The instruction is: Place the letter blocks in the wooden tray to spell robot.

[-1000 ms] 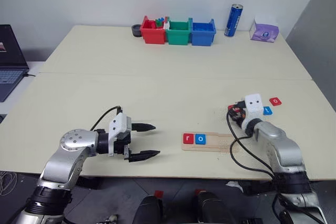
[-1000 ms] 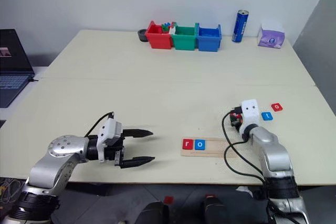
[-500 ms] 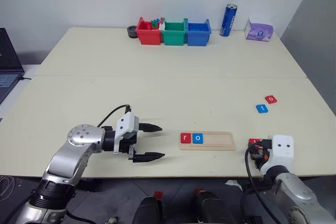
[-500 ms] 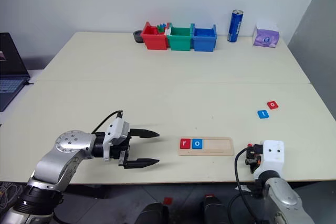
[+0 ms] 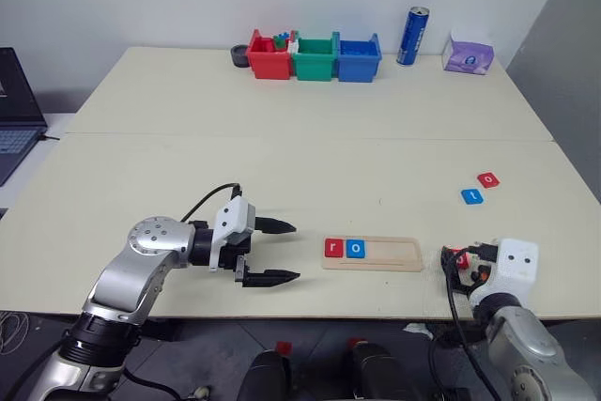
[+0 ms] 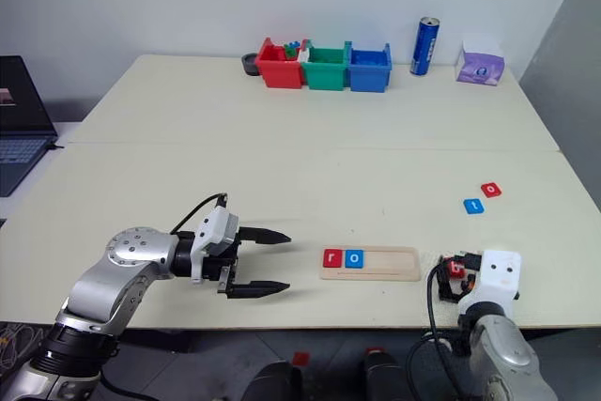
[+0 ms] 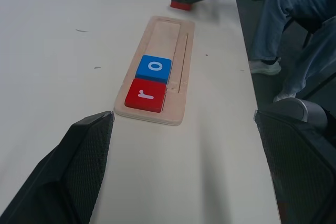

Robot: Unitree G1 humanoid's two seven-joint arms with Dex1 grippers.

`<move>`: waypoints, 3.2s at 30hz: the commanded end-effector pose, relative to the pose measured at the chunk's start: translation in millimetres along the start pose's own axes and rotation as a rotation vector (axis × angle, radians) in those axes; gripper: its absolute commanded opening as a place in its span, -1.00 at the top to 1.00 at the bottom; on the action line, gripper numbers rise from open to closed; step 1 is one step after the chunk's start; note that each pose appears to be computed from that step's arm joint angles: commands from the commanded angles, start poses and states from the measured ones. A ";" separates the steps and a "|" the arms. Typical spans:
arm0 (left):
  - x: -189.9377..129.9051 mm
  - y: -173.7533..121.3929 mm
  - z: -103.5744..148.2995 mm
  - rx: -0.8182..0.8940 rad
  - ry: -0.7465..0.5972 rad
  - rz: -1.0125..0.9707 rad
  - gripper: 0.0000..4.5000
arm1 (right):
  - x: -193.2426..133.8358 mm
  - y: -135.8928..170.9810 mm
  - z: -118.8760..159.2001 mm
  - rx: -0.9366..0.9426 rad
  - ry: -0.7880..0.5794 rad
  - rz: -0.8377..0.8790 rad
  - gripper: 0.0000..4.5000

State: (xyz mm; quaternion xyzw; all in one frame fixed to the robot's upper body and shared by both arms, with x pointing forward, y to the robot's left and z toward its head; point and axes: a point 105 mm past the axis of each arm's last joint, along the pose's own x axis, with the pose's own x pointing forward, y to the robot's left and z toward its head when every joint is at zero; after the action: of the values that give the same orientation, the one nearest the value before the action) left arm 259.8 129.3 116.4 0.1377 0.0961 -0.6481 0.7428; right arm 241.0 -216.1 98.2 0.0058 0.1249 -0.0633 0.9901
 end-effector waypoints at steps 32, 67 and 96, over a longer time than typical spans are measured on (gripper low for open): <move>6.0 -1.1 1.9 0.043 0.003 0.003 -1.00 | 28.6 -27.3 -1.8 -0.722 0.317 0.920 -0.57; -11.3 1.4 -16.7 0.049 0.054 0.075 -1.00 | 21.8 96.9 18.3 -0.928 0.227 1.240 0.35; -8.2 -0.5 -16.3 0.048 0.047 0.092 -1.00 | 32.9 103.1 18.1 -0.950 0.227 1.259 -0.44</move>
State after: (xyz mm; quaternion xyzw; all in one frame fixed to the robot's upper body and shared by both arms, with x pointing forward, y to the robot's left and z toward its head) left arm 258.8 144.9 92.2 0.1629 0.1141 -0.6088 0.7680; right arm 287.6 -122.2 96.1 -0.3280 0.2316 0.5651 0.7207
